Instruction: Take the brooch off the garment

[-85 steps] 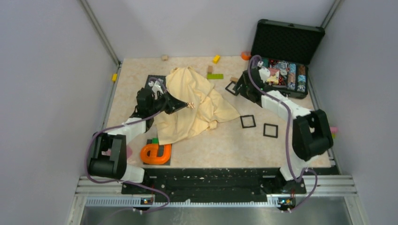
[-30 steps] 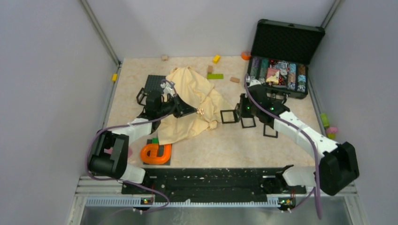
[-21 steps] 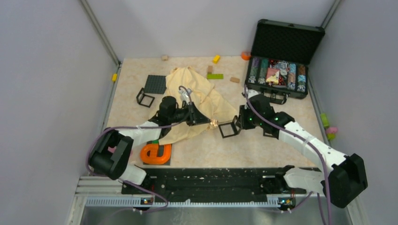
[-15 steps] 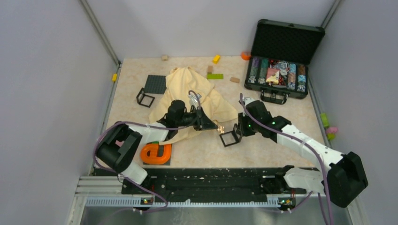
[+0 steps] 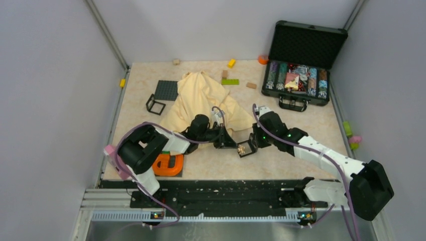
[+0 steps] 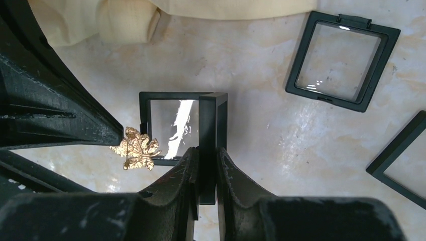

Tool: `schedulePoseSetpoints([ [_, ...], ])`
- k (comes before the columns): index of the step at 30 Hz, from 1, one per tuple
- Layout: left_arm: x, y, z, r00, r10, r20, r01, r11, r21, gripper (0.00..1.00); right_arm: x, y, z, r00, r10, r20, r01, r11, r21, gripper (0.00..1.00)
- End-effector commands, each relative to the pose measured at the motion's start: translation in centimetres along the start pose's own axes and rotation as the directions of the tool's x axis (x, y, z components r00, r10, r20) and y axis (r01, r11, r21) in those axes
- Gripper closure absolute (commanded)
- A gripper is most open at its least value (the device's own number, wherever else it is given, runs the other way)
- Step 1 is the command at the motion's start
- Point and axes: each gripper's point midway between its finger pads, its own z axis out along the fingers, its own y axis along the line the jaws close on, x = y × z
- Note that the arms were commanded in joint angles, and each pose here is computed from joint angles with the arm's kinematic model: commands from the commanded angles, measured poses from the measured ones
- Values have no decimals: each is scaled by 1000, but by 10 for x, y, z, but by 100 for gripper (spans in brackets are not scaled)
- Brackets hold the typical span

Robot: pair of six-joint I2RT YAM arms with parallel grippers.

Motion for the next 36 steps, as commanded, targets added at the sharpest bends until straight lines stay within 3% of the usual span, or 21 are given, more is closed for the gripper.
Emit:
schedulePoseSetpoints([
  [1,-8,-7,15,998,53,21,-54,998,44,100,-5,1,5,998,-31,45,31,999,12,95],
  [34,-5,26,45,998,51,-33,-51,998,-20,100,7,-2,16,998,-54,24,53,998,46,95],
  [36,-5,27,44,998,51,-30,-52,998,-31,90,7,-2,16,998,-53,21,52,998,47,95],
])
